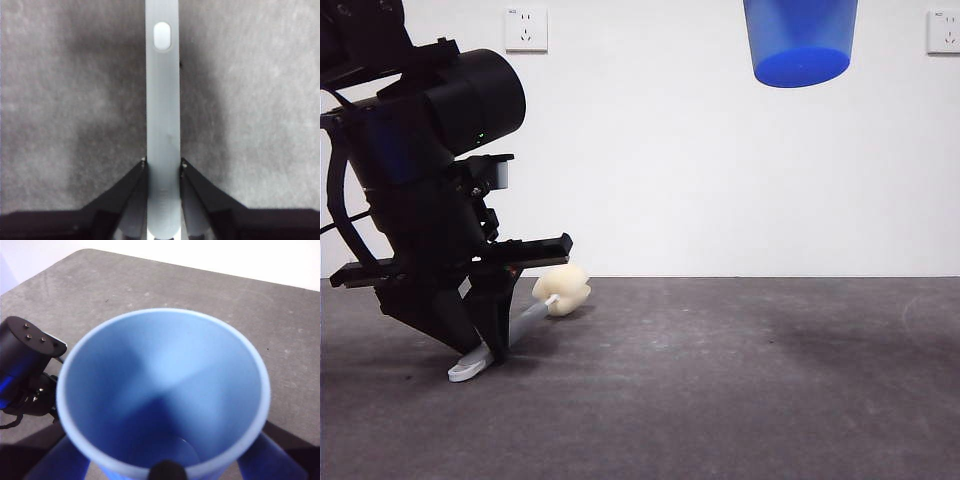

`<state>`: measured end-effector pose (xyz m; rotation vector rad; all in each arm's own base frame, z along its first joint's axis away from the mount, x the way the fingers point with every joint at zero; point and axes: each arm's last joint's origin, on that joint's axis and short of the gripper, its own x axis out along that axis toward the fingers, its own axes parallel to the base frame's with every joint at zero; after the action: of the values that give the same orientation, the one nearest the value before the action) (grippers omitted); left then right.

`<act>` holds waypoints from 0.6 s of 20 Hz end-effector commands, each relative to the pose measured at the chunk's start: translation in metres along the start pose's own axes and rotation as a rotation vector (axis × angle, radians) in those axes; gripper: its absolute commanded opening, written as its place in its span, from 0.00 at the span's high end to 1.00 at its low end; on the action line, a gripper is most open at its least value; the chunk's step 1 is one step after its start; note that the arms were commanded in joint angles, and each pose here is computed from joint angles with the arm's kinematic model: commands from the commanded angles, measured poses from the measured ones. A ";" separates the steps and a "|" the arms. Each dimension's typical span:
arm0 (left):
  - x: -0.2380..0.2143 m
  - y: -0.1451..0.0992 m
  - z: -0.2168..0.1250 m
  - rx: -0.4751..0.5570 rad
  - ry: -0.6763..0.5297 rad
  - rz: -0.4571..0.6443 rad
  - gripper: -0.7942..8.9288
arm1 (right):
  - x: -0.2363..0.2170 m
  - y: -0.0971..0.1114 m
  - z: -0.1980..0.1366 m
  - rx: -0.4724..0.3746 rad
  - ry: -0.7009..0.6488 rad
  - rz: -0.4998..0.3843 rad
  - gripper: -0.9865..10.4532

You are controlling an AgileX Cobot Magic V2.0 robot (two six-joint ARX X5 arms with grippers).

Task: Pick up the cup brush,pick up the cup,insert the brush into the cup,clean the cup,put the cup brush back,put the cup back to the fixed position on the table

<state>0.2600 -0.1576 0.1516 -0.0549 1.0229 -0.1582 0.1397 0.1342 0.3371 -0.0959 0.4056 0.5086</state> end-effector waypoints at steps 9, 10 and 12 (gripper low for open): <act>0.010 0.001 -0.007 -0.081 0.058 -0.024 0.76 | 0.000 0.000 0.000 0.015 -0.006 0.000 0.93; 0.010 0.001 -0.007 -0.075 0.070 -0.038 0.64 | 0.000 0.000 0.000 0.015 -0.006 0.000 0.93; 0.009 0.001 -0.008 -0.070 0.084 -0.034 0.56 | 0.000 0.000 0.000 0.014 -0.005 -0.001 0.93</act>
<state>0.2620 -0.1589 0.1517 -0.1514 1.0447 -0.1701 0.1397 0.1342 0.3369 -0.0936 0.4080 0.5073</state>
